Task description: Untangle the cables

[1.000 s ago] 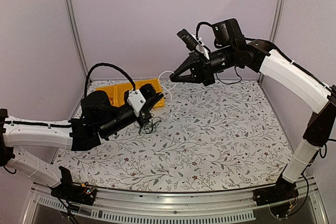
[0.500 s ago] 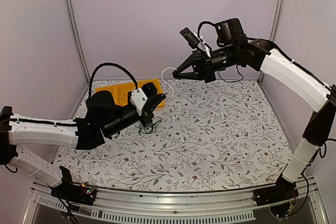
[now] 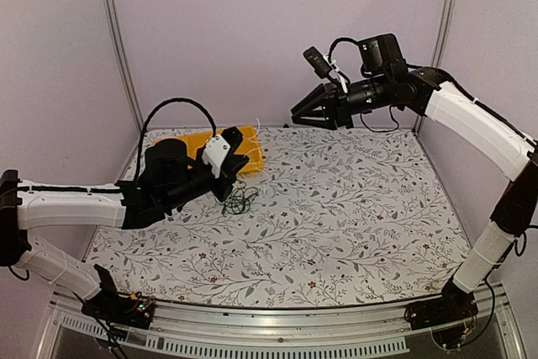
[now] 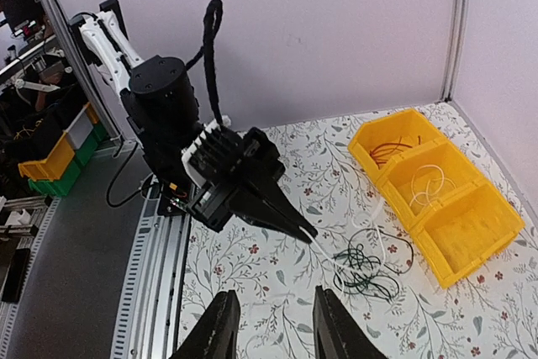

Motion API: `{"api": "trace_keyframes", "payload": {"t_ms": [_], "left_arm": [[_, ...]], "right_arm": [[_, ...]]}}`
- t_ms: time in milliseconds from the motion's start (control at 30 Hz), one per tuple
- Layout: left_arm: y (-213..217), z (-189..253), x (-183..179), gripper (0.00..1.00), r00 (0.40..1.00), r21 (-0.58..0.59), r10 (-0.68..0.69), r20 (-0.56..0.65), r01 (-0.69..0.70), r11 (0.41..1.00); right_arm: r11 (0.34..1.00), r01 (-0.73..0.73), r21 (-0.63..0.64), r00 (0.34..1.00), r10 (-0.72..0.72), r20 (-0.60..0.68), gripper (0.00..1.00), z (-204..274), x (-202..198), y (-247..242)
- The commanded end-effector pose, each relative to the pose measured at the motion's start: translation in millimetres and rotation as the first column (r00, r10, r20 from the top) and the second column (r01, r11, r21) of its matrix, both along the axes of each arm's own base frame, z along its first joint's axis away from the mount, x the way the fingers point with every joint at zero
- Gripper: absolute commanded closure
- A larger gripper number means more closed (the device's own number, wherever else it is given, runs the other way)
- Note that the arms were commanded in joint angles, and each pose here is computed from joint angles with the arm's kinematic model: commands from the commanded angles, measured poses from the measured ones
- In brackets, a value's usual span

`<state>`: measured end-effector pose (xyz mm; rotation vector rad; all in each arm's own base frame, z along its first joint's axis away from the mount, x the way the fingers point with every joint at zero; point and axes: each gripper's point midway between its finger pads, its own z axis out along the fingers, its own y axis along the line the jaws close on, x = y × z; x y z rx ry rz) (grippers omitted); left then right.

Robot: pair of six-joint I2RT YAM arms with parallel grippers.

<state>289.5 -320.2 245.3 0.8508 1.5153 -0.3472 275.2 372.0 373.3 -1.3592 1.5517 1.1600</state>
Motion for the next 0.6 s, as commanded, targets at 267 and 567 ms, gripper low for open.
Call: {"api": "trace_keyframes", "payload": {"t_ms": [267,567], "left_arm": [[66,-23,79,1.0,0.92,0.098,0.286,-0.267,-0.269,0.958],[122,-45,143,1.0,0.818,0.228,0.462,-0.342,-0.405,0.886]], "right_arm": [[0.921,0.382,-0.068,0.923,-0.384,-0.007,0.65,-94,64,-140],[0.918,0.388,-0.082,0.922,-0.386,0.036,0.64,-129,50,-150]]}}
